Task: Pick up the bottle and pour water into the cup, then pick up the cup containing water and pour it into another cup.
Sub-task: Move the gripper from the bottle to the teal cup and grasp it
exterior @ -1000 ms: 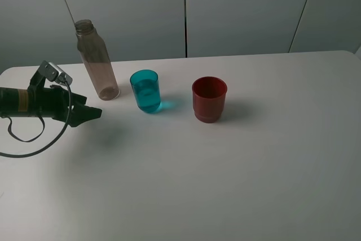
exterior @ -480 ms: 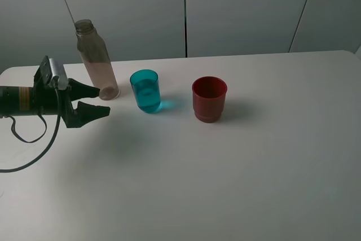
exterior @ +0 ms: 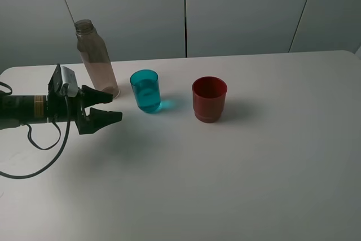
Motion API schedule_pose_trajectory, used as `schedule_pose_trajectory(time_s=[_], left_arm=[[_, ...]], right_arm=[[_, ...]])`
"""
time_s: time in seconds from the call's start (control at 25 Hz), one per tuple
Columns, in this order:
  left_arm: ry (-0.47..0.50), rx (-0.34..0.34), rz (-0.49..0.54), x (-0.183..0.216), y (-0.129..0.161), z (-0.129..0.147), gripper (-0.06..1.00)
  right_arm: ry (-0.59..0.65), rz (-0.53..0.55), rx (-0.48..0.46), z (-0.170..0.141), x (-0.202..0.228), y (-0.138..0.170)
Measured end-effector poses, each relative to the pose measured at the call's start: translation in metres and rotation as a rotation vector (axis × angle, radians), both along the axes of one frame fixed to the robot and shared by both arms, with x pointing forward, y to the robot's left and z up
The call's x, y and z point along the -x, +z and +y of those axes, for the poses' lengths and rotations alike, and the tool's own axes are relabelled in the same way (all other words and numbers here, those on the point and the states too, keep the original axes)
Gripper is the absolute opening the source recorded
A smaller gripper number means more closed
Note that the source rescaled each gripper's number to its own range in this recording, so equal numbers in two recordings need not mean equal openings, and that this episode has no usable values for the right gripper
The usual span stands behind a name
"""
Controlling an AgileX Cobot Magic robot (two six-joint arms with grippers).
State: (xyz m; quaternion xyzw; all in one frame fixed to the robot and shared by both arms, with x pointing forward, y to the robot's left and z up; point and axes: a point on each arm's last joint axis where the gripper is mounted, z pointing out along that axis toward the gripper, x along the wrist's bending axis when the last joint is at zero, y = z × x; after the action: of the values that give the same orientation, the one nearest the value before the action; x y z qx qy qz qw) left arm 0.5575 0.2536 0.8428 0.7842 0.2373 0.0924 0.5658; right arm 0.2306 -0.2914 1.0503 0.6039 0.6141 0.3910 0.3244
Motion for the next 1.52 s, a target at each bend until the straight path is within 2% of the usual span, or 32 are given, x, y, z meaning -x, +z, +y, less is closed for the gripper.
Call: schedule_pose_trajectory(time_s=[0.36, 0.68, 1.52], left_arm=[[0.016, 0.024, -0.096, -0.002, -0.011, -0.01, 0.99], [0.067, 0.001, -0.164, -0.007, -0.014, -0.015, 0.99], [0.09, 0.011, -0.184, -0.011, -0.012, -0.031, 0.99]], right_arm=[[0.0, 0.0, 0.0, 0.0, 0.0, 0.0], [0.0, 0.0, 0.0, 0.0, 0.0, 0.0], [0.0, 0.0, 0.0, 0.0, 0.0, 0.0]])
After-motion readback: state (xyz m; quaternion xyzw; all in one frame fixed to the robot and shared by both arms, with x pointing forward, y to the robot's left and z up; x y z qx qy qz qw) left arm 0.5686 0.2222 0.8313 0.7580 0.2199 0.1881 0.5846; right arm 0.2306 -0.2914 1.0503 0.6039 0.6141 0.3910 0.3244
